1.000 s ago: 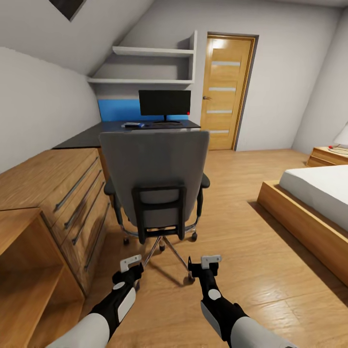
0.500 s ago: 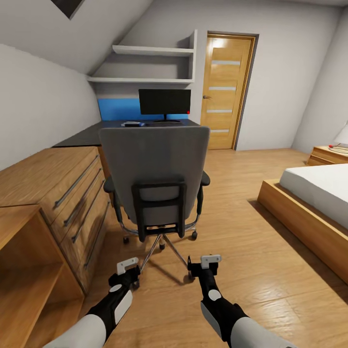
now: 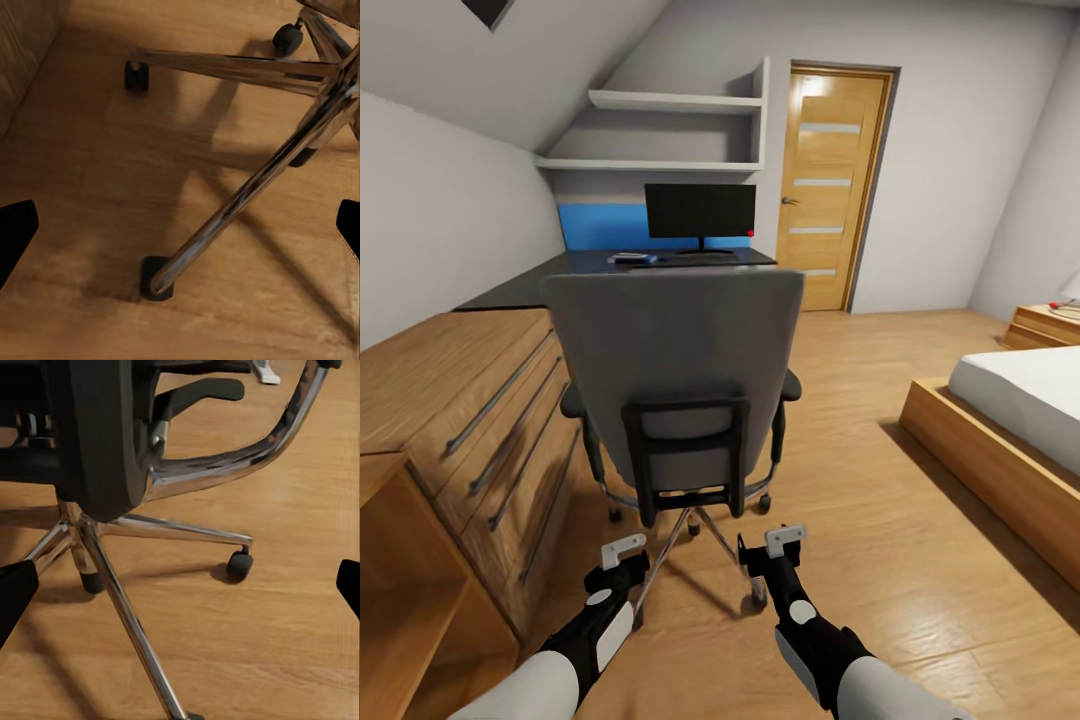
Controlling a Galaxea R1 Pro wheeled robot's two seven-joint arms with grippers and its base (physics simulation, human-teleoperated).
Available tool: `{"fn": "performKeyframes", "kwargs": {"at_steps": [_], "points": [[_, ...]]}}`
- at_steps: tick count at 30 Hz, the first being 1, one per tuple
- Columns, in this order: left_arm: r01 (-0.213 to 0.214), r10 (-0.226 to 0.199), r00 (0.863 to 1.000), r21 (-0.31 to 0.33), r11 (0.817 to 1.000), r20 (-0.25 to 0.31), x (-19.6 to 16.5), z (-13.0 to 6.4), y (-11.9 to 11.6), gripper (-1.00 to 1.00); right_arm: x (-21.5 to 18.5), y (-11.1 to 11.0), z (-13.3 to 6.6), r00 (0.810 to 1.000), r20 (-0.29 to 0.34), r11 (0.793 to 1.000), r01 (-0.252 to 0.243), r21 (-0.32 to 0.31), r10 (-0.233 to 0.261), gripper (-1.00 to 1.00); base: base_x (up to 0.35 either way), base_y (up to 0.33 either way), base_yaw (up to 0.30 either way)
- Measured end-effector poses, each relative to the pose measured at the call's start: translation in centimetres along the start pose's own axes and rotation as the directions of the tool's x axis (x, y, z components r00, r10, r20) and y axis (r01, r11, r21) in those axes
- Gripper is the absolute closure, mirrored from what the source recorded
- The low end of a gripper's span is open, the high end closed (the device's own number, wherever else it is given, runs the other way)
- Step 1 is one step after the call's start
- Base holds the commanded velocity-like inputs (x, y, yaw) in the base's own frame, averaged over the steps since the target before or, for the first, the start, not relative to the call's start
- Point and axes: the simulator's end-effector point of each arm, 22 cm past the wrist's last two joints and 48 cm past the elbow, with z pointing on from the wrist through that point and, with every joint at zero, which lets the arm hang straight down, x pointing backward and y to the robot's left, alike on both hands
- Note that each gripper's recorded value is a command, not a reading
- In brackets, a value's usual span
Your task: In the bedroom, organize the workspace by keeping the computer under the desk, ensuring the monitor is on the desk, placing the keyboard on the desk next to the monitor, placing the mouse on the desk next to the keyboard, moving the folder from the swivel chair onto the desk next to the mouse, stacking the notebook on top of the folder with the pen on top of the notebook, and positioning the swivel chair next to the desk.
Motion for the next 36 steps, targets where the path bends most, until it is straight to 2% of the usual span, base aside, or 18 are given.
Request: {"fn": "performKeyframes", "kwargs": {"at_steps": [10,36], "points": [[0.000,0.000,1.000,0.001,1.000,-0.001,0.07,0.00,0.01,-1.00,0.00,-0.03,0.00,1.000,0.000,1.000,0.000,0.001,0.000,-1.00,0.150,-0.010,0.000],[0.001,-0.001,1.000,-0.003,1.000,-0.003,0.13,0.01,0.18,-1.00,-0.08,-0.06,0.01,1.000,0.002,1.000,0.001,0.003,-0.001,-1.00,0.301,-0.005,-0.022]]}}
